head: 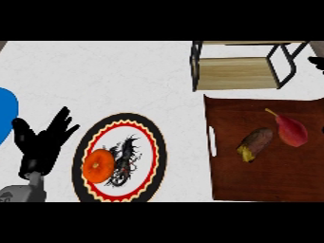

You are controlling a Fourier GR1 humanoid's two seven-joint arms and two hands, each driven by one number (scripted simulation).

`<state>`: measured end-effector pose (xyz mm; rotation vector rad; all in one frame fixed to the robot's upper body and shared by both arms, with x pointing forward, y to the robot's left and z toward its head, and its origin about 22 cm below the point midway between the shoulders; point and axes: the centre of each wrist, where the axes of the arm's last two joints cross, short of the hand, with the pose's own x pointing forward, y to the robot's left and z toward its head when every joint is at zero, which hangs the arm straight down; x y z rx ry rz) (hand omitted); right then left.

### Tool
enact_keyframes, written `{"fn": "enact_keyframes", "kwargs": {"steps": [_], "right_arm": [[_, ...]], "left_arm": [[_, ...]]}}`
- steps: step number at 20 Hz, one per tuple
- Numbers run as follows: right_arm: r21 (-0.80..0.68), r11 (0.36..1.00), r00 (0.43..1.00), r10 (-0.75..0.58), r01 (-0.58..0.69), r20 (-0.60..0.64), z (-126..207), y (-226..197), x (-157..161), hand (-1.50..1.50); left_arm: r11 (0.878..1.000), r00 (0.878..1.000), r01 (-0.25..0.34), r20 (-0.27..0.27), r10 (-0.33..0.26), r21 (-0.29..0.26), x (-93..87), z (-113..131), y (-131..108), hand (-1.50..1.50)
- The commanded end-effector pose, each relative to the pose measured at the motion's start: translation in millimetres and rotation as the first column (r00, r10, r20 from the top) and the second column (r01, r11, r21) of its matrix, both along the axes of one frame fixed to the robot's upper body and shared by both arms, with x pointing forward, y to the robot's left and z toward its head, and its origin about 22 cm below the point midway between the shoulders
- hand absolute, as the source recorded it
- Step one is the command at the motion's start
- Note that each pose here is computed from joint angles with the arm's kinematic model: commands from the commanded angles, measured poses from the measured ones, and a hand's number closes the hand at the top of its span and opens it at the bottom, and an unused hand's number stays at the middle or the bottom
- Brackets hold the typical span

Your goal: Pick the pear from the tray and place it in the tiered shelf

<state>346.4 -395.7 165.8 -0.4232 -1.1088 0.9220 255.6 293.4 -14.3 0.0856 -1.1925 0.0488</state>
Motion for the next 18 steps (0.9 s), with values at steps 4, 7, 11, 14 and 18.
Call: {"fn": "enact_keyframes", "kwargs": {"steps": [4,7,11,14,18], "right_arm": [[-0.093,0.996,0.998,0.009,-0.014,-0.056,-28,39,-18,-1.5],[-0.138,0.99,0.997,-0.028,0.018,-0.073,-42,34,-16,-1.5],[-0.175,0.983,0.997,-0.061,0.052,-0.042,-45,30,-26,-1.5],[-0.185,0.981,0.997,-0.064,0.056,-0.035,-48,32,-38,-1.5],[-0.185,0.981,0.996,-0.074,0.065,-0.041,-56,35,-24,-1.5]], "left_arm": [[1.0,0.997,-0.009,-0.082,0.008,-0.004,-8.8,-12,4,0.0],[1.0,0.997,-0.001,-0.081,0.0,-0.011,-17.0,-23,-9,0.0],[1.0,0.997,0.001,-0.083,-0.001,0.008,-20.1,-3,18,0.0],[1.0,0.998,0.001,-0.067,-0.001,0.0,-17.6,-10,-1,0.0],[1.0,0.996,-0.008,-0.092,0.01,0.014,-21.8,-10,8,0.0]]}}
